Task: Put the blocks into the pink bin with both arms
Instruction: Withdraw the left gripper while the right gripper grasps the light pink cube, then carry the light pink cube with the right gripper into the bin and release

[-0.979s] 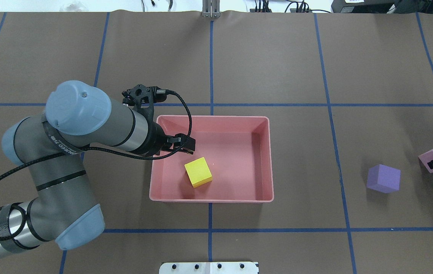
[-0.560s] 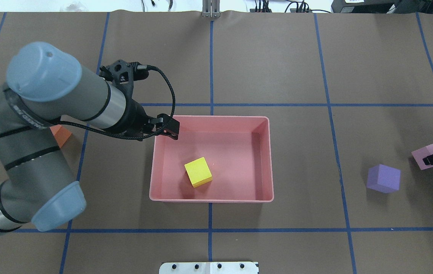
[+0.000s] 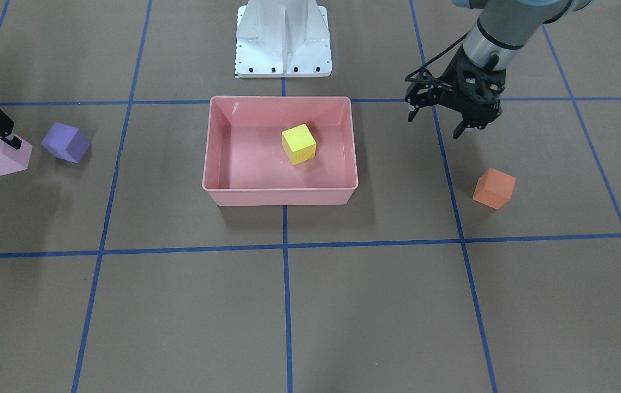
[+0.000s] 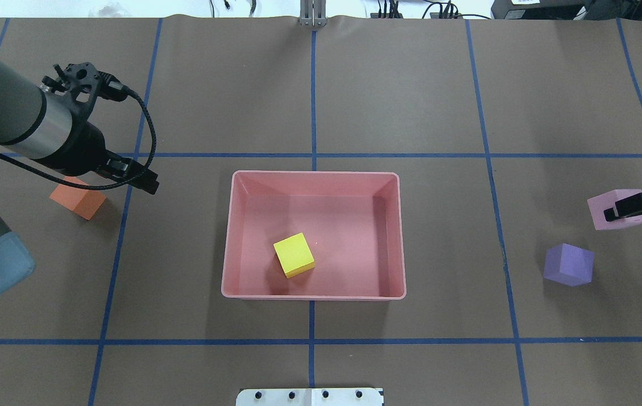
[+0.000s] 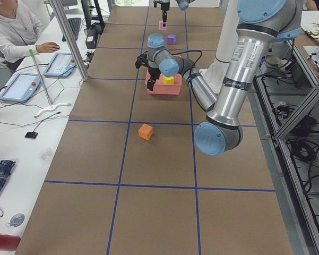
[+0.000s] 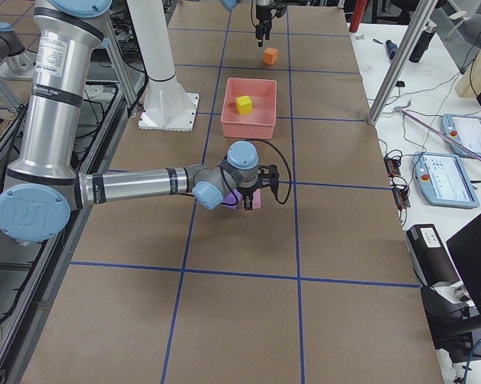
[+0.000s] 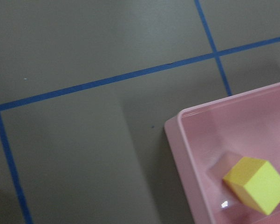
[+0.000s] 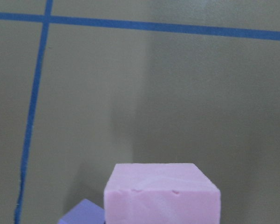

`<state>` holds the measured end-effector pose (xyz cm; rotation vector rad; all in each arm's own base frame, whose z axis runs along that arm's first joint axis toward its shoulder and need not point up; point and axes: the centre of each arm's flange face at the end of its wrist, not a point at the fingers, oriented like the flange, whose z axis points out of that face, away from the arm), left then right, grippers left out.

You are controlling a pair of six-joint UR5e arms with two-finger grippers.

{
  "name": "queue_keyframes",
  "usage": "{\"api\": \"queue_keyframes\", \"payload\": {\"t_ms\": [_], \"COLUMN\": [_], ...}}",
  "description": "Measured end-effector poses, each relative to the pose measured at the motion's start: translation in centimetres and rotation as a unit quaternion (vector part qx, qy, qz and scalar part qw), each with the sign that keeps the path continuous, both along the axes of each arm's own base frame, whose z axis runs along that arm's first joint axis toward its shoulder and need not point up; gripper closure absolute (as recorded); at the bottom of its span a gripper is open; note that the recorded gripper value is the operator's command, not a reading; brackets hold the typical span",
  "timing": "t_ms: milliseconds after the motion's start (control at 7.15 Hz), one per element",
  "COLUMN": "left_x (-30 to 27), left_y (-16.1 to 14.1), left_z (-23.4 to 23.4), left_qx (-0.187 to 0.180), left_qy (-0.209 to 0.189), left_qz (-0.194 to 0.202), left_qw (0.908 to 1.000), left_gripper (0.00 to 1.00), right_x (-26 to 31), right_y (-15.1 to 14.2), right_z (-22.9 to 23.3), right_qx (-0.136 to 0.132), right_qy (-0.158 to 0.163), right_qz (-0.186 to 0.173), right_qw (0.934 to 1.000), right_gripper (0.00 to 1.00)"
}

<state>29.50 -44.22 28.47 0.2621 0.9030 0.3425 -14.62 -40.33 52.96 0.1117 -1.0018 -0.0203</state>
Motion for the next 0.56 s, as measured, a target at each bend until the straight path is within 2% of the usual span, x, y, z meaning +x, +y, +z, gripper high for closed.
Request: {"api": "queue_keyframes", "payload": {"t_ms": [280, 560], "left_x": [-0.9, -1.1], "left_y": [-0.2, -0.3], "left_z": [3.3, 6.2], "left_qx": [0.019, 0.034], "left_qy": [-0.018, -0.014], "left_qz": [0.015, 0.014], "left_qw": [0.9995, 0.9992], "left_gripper": [0.00, 0.00], "right_x": [-2.3, -5.3], "right_y": [-0.2, 0.5], "right_z": [-4.4, -8.3], "right_qx": [-0.032, -0.064], "right_qy": [-0.031, -0.057], "right_qz": [0.019, 0.025], "right_qw": [0.9988, 0.9961], "right_gripper": [1.00, 1.00]}}
